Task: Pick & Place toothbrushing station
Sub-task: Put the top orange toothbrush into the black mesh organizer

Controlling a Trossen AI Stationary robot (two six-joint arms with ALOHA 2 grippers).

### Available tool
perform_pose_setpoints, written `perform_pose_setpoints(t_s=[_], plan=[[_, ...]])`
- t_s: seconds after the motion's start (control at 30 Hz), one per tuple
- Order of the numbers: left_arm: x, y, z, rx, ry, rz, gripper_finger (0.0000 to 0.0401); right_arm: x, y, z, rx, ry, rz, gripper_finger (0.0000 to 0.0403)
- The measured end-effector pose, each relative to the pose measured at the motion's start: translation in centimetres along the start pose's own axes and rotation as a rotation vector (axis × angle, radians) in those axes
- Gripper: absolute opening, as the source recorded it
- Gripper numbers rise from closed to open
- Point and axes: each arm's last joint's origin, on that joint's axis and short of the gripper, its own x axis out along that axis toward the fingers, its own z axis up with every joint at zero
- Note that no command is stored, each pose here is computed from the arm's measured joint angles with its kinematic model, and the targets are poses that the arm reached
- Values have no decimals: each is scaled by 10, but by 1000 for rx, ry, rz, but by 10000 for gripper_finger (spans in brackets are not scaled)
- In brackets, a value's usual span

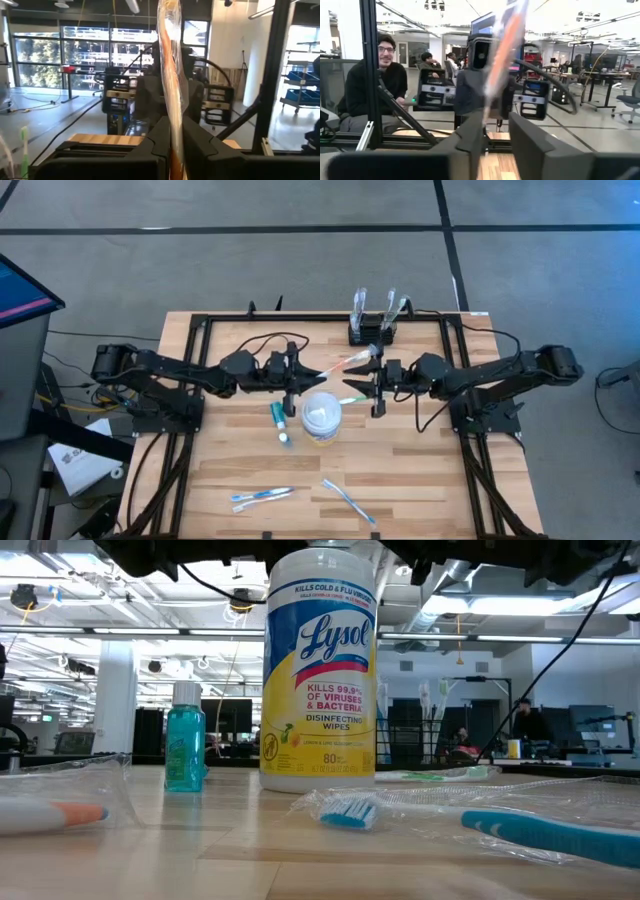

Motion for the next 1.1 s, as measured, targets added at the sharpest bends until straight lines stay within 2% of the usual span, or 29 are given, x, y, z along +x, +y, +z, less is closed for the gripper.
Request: perform_pose_setpoints(t_s=[0.27, 0.43, 0.7, 1.1], plan=[[0, -5, 0, -3, 4, -16, 16, -2, -1, 15, 9, -149, -9, 199], [0, -5, 0, -3, 5, -16, 16, -2, -1, 19, 14, -194, -11, 240], [0, -5, 0, -3, 5, -16, 16, -5, -2, 29, 19, -297, -16, 237], [0, -5, -1, -3, 6, -16, 16, 10, -3, 43, 9, -272, -18, 210]])
